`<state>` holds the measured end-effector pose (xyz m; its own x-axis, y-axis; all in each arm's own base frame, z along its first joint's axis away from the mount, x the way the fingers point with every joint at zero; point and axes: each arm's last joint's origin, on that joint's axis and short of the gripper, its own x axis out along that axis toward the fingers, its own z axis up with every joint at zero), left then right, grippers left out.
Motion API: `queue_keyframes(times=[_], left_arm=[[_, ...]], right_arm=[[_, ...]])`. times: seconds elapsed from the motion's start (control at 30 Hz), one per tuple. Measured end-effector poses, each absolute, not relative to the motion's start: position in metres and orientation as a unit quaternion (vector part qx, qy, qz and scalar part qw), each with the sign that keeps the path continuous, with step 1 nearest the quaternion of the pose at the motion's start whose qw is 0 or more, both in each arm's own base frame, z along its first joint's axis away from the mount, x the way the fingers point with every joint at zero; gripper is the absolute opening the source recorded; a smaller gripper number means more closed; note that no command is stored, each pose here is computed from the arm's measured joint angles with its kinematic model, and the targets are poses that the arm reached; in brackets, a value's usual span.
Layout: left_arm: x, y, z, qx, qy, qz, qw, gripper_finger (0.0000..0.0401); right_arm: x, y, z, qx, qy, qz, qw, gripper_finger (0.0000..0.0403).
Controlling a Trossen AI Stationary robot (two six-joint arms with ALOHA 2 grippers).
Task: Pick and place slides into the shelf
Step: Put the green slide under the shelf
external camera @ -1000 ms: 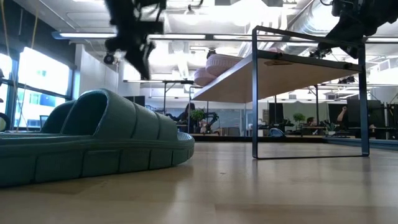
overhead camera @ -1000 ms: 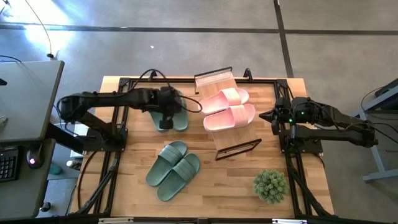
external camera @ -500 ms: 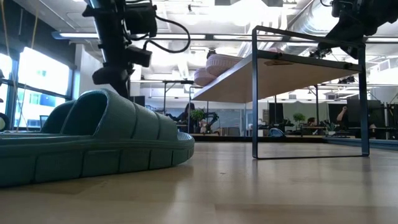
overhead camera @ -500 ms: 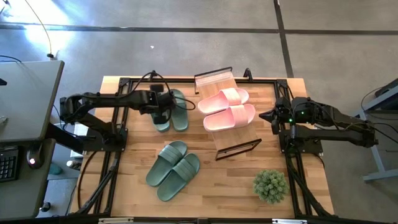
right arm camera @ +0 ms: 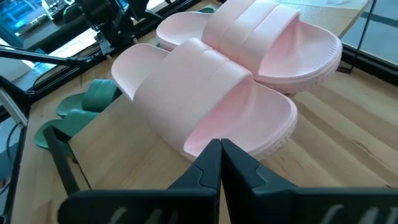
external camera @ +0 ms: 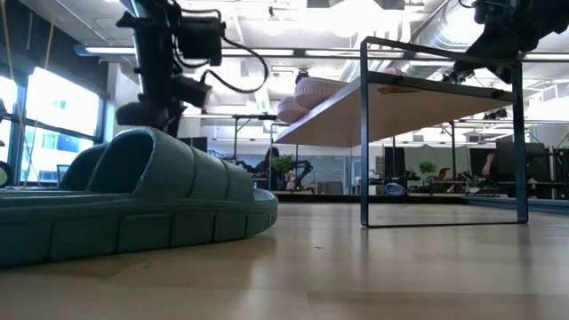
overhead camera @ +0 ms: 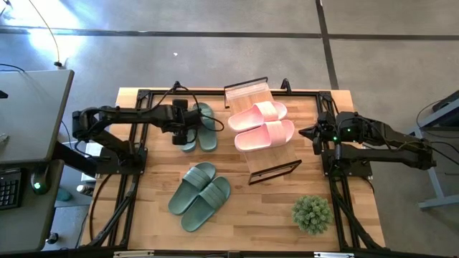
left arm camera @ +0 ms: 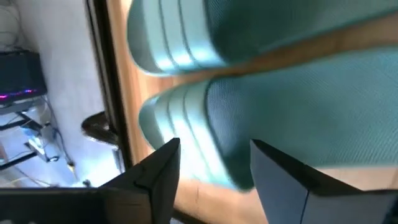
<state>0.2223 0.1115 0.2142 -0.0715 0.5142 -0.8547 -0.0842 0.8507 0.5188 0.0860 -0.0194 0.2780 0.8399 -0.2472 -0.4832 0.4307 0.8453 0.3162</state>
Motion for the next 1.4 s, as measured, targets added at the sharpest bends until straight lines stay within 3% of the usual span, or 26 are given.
queue_keyframes(times=[0.27,0.53,0.83,1.0,1.2,1.4], left_arm=[[0.224,0.113,0.183,0.136,0.723,0.24,0.633,0.0177],[0.225,0.117,0.171,0.148,0.724,0.306,0.6,0.0157],[0.227,0.134,0.165,0.138,0.712,0.322,0.609,0.0135],[0.221,0.145,0.164,0.13,0.722,0.32,0.6,0.0099],[0.215,0.153,0.164,0.12,0.73,0.313,0.596,0.0017],[0.214,0.156,0.164,0.124,0.731,0.303,0.598,0.0015]], right_arm=[[0.086,-0.019,0.278,0.204,0.218,-0.181,0.937,0.0],[0.086,-0.019,0.278,0.206,0.218,-0.181,0.937,0.0],[0.086,-0.019,0.278,0.21,0.217,-0.181,0.936,0.0],[0.086,-0.019,0.278,0.214,0.217,-0.181,0.935,0.0],[0.086,-0.019,0.278,0.216,0.217,-0.181,0.935,0.0],[0.086,-0.019,0.278,0.213,0.217,-0.18,0.935,0.0]])
